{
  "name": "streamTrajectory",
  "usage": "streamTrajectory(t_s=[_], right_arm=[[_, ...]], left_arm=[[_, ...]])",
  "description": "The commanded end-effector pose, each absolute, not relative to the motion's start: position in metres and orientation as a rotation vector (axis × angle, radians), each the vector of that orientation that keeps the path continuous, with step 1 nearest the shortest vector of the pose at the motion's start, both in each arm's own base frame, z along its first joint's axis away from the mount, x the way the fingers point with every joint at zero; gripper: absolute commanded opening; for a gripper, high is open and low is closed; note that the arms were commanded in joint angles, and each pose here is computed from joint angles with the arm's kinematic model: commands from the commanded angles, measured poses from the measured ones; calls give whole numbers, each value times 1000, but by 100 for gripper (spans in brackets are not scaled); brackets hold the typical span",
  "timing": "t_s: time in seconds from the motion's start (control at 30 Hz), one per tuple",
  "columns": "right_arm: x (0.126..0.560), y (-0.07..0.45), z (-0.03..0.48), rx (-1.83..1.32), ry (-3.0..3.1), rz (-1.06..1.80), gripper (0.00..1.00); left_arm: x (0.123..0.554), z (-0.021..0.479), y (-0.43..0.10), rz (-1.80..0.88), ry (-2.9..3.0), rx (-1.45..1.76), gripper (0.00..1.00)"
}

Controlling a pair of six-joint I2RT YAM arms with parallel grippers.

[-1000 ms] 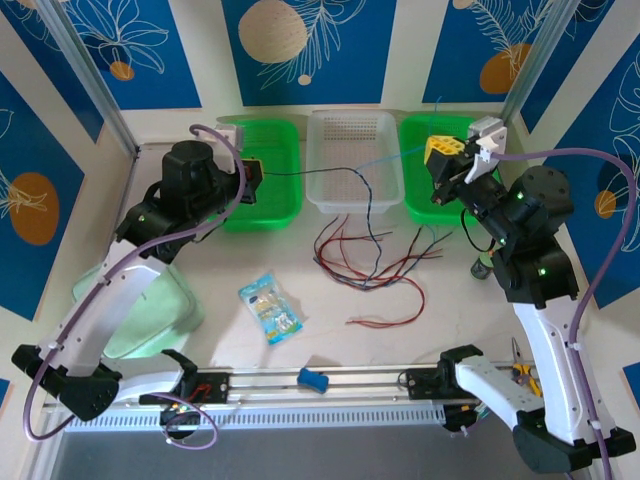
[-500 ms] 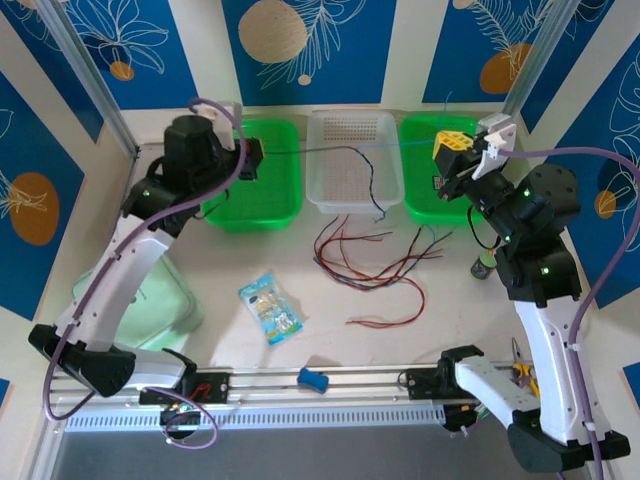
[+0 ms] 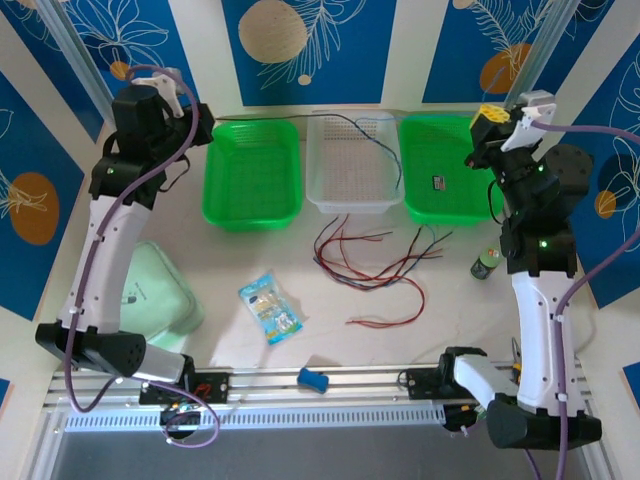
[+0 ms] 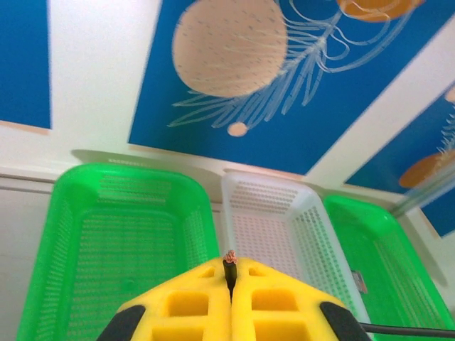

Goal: Untangle the cables

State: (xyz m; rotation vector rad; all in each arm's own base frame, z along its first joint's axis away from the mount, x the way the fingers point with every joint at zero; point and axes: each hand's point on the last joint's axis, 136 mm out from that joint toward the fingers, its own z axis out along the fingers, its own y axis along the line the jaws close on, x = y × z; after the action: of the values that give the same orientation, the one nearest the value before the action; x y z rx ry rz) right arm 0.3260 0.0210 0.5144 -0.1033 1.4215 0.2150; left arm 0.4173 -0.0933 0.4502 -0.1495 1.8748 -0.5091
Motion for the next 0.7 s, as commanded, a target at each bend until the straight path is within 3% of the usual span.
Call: streamTrajectory(t_s=[0.0,0.43,0.67], right_arm=[[329,2,537,-27,1350,191,0],[351,-45,544,86,1353,140,0],[347,-63,561,136,1329,95,0]], left_arm=[[433,465,-62,-458,1808,-243,0],[445,488,27,-276,1601,-507,0],[410,511,73,-118,1385,-653,0]])
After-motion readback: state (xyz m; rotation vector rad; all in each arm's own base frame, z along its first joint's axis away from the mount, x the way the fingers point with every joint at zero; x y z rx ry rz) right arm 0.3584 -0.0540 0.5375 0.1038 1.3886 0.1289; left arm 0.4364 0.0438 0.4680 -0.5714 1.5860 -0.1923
